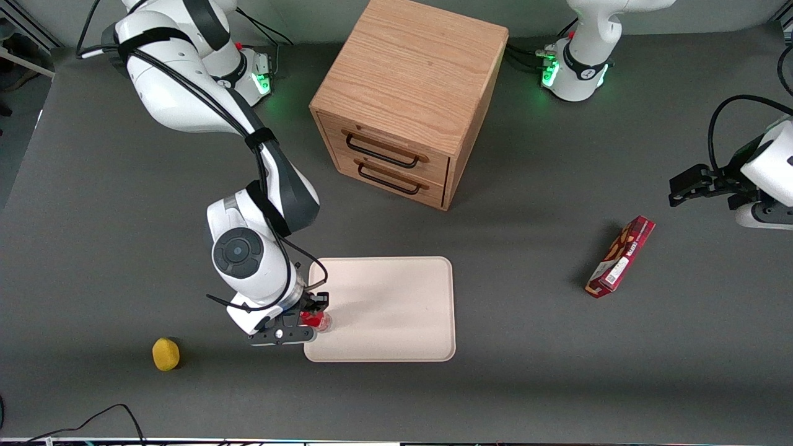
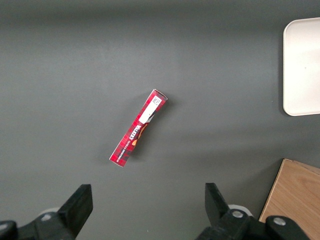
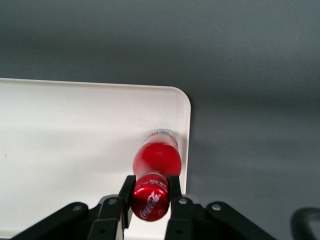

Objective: Place coke bottle on tray
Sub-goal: 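Lower the bottle onto the tray and open the right gripper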

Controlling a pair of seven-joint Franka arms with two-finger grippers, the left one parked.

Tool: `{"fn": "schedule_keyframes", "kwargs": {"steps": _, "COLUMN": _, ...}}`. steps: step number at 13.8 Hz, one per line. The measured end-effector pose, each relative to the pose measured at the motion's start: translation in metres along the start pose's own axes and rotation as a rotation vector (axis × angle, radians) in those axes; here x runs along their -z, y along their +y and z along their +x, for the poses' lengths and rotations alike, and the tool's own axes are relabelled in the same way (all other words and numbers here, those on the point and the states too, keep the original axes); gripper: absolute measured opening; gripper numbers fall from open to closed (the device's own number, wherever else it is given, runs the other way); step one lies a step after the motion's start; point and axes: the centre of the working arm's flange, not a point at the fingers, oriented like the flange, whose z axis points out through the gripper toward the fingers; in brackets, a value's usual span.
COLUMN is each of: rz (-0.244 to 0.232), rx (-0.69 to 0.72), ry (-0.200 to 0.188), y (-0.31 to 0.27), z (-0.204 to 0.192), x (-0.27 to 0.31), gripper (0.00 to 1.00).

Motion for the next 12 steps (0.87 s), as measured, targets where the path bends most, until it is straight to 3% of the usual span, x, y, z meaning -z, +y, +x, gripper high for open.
{"fn": "schedule_keyframes", "kwargs": {"steps": 3, "rz": 0.004, "rx": 0.0, "ry": 0.006, "y": -0.001, "z": 0.001, "x": -0.006, "gripper": 0.31}}
{"fn": "schedule_keyframes", "kwargs": {"steps": 4, "rz": 0.005, "rx": 0.0, "ry": 0.008, "y": -0.001, "z": 0.001, "x": -0.007, "gripper": 0.37}}
{"fn": "schedule_keyframes", "kwargs": {"steps": 5, "rz": 0.006, "rx": 0.0, "ry": 0.013, "y": -0.001, "z": 0.002, "x": -0.007, "gripper": 0.43}}
{"fn": "schedule_keyframes", "kwargs": {"steps": 10, "rz": 0.005, "rx": -0.007, "ry": 0.025, "y": 0.002, "z": 0.007, "x": 0.015, "gripper": 0.99}}
{"fn": "schedule_keyframes", "kwargs": {"steps": 12, "rz": -0.001, "rx": -0.015, "ry": 0.027, "y": 0.008, "z": 0.007, "x": 0.052, "gripper": 1.0}}
